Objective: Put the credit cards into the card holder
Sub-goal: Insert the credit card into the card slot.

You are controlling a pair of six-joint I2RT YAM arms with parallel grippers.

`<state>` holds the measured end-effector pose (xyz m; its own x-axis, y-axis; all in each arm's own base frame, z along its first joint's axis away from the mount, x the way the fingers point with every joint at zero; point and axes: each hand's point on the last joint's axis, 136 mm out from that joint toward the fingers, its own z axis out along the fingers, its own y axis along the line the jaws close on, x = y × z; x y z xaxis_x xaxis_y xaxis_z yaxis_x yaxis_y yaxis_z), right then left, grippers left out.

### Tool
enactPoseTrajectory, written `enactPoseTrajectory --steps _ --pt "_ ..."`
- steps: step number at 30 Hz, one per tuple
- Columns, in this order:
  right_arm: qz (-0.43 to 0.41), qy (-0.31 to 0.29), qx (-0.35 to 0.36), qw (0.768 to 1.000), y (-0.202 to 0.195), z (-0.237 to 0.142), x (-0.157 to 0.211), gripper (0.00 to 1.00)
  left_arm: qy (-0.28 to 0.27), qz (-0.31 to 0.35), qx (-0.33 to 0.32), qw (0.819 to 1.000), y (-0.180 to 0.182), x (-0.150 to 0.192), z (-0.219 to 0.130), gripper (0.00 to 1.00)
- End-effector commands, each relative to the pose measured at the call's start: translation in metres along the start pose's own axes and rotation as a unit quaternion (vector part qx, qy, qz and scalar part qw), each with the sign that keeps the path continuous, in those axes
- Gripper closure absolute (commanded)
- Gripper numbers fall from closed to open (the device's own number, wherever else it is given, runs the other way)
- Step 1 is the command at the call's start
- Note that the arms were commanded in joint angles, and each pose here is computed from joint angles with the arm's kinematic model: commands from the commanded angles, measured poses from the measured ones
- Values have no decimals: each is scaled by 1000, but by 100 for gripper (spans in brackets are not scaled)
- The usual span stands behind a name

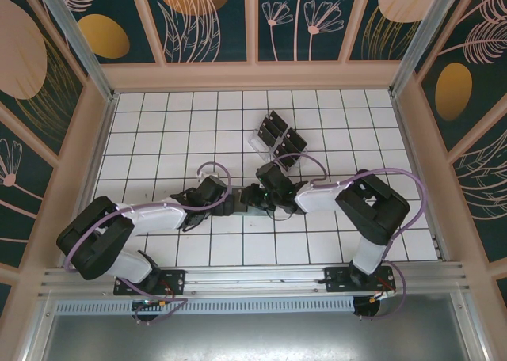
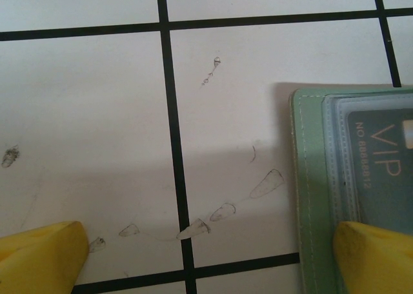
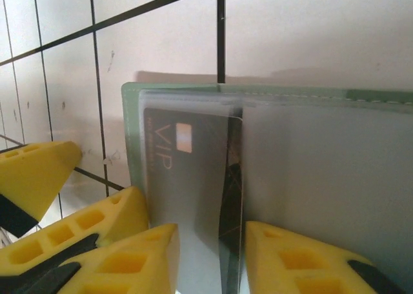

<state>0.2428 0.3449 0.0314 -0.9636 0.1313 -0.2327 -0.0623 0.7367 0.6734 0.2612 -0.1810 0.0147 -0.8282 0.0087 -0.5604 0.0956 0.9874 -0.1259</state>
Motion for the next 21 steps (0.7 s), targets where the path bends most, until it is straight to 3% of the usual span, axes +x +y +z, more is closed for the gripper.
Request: enactPoseTrajectory --steps 1,11,21 --pt "6 -1 2 1000 -5 -8 2 65 31 -8 15 999 -2 17 2 2" --pt "22 -23 17 999 -27 -28 -6 64 22 -17 14 1000 -4 8 -3 1" --pt "2 -35 3 999 -8 -34 -18 68 15 -18 3 1000 -1 3 -5 1"
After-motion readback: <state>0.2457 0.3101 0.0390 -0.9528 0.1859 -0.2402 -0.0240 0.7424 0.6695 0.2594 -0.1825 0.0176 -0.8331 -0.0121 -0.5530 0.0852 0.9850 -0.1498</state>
